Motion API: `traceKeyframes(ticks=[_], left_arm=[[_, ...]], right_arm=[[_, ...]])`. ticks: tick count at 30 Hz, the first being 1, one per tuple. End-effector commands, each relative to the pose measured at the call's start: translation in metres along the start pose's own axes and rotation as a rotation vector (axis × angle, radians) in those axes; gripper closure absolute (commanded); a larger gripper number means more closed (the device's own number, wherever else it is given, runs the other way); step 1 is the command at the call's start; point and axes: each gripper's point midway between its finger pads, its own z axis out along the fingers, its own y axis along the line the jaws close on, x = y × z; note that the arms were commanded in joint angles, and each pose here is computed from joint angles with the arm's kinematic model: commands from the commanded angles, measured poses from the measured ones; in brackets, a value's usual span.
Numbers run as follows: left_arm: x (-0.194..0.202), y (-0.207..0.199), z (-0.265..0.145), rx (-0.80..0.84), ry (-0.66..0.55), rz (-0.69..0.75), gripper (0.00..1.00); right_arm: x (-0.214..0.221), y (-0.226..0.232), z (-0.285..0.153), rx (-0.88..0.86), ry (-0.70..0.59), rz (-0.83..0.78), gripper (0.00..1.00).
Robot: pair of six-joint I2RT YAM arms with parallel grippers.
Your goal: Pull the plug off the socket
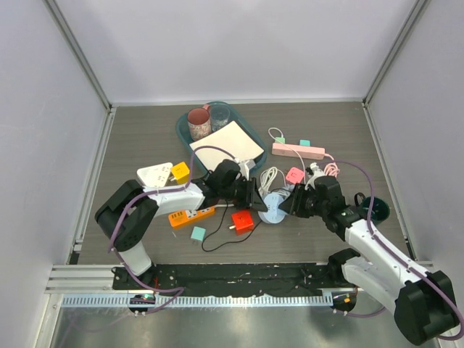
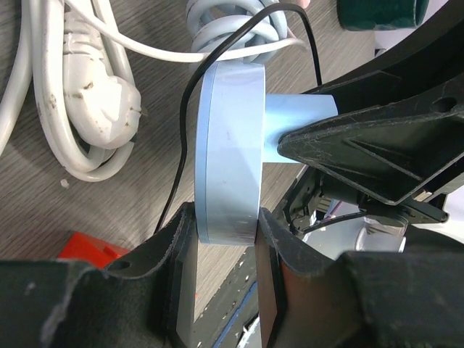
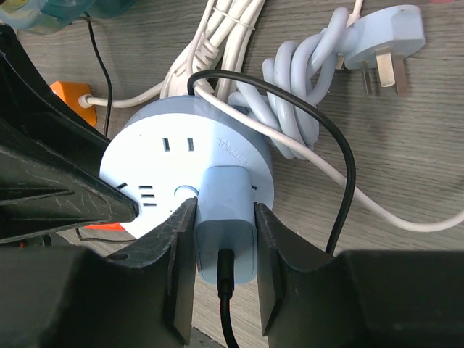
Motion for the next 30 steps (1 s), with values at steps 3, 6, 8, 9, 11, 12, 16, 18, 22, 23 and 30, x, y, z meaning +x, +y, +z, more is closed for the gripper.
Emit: traceKeyframes(ticks=[3, 6, 8, 9, 11, 12, 16, 18, 22, 23, 30], left_arm=[[-0.011, 0.044, -0.002, -0.184, -0.057, -0.035, 1.00], [-0.008, 0.047, -0.003, -0.200, -0.050, -0.038, 1.00], [-0.007, 0.047, -0.002, -0.198, -0.046, -0.043, 1.00], [-0.007, 0.047, -0.002, -0.198, -0.046, -0.043, 1.00], [-0.007, 0.048, -0.003, -0.202, -0.049, -0.049, 1.00], [-0.008, 0.047, -0.003, -0.203, -0.052, -0.051, 1.00], [-0.011, 0.048, -0.002, -0.213, -0.058, -0.055, 1.00], [-0.012, 0.047, -0.001, -0.212, -0.062, -0.055, 1.00], [-0.013, 0.044, 0.000, -0.203, -0.058, -0.057, 1.00], [-0.013, 0.042, 0.000, -0.199, -0.058, -0.055, 1.00], [-0.008, 0.046, -0.001, -0.231, -0.042, -0.038, 1.00]], right_arm=[[-0.049, 0.025, -0.020, -0.044, -0.178, -0.056, 0.99], [-0.043, 0.026, -0.016, -0.067, -0.162, -0.017, 0.99], [-0.038, 0.027, -0.010, -0.090, -0.156, 0.009, 0.99], [-0.036, 0.025, -0.009, -0.089, -0.155, 0.009, 0.99], [-0.033, 0.025, -0.007, -0.086, -0.142, -0.007, 0.99], [-0.032, 0.025, -0.008, -0.087, -0.143, -0.034, 0.99], [-0.041, 0.031, -0.016, -0.090, -0.168, -0.085, 0.99], [-0.045, 0.033, -0.020, -0.088, -0.183, -0.097, 0.99], [-0.042, 0.039, -0.019, -0.119, -0.169, -0.089, 0.99], [-0.041, 0.040, -0.018, -0.125, -0.163, -0.078, 0.99], [-0.036, 0.043, -0.011, -0.149, -0.137, 0.027, 0.99]])
